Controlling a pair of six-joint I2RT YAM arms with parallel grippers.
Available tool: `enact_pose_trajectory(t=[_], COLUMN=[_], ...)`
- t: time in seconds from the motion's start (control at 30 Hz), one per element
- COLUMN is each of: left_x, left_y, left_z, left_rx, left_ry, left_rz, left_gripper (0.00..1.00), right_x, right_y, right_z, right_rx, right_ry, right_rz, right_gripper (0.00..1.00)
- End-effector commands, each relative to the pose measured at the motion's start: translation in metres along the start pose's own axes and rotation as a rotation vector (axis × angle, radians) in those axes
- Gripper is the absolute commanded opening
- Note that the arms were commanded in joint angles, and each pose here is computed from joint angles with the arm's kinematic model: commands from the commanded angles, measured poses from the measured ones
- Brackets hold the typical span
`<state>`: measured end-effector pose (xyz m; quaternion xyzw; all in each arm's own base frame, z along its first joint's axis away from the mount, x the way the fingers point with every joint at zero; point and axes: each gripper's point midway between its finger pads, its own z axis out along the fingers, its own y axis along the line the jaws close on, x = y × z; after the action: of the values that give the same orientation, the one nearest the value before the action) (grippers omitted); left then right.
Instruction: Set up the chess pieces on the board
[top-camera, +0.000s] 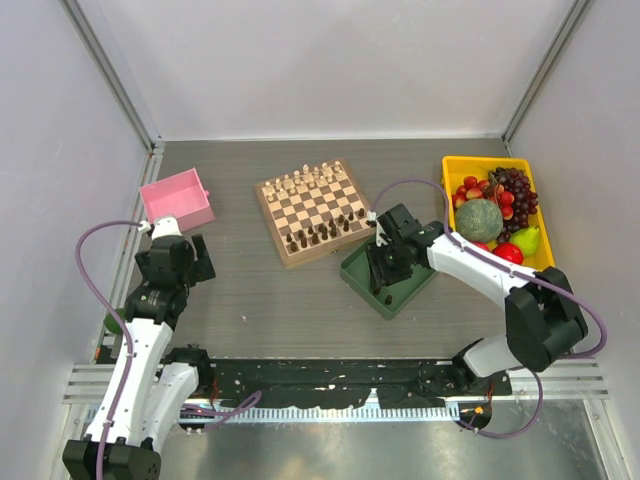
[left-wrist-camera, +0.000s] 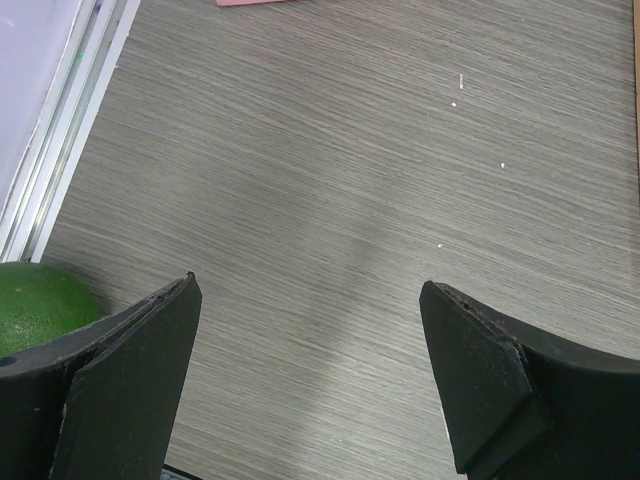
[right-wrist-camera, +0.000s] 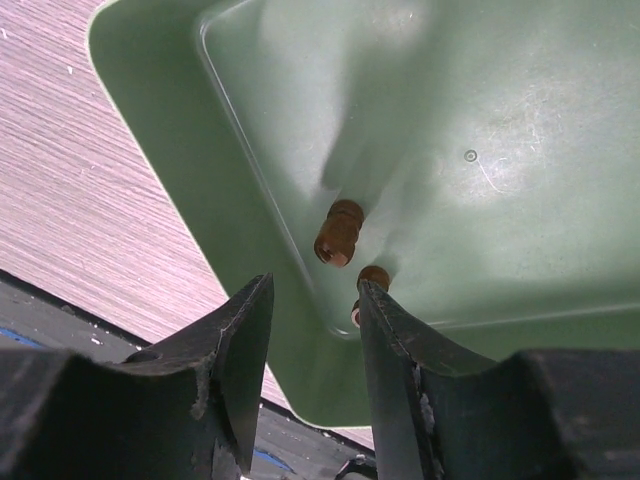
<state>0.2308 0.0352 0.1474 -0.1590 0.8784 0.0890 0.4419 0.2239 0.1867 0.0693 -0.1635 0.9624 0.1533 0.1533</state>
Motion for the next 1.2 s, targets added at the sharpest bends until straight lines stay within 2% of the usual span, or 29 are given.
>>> enact_pose_trajectory(t=[0.0,0.33,0.77,1.17], left_x=[-0.021,-0.022,-0.022,-0.020], left_y=[-0.002,-0.001,0.000,-0.001], left_z=[-0.007,-0.007,-0.007,-0.006], left_rx=[0.014,0.010,0.006,0.005], left_ry=[-0.052,-0.054,-0.051,-0.043], left_rz=[-0.011,-0.009,-0.004,-0.001], left_gripper=[0.99,0.99,0.99,0.99], right_x=[-0.007,-0.004,-0.001,-0.006], right_y=[0.002,0.001,-0.009,-0.013], right_z=[0.005,0.019,0.028,0.024], right_rx=[-0.002,-0.001,0.045,0.075], right_ry=[-0.018,0.003,0.027,0.008], right_rz=[-0.007,0.004,0.021,0.029], right_gripper=[0.45,0.45,0.37,0.21])
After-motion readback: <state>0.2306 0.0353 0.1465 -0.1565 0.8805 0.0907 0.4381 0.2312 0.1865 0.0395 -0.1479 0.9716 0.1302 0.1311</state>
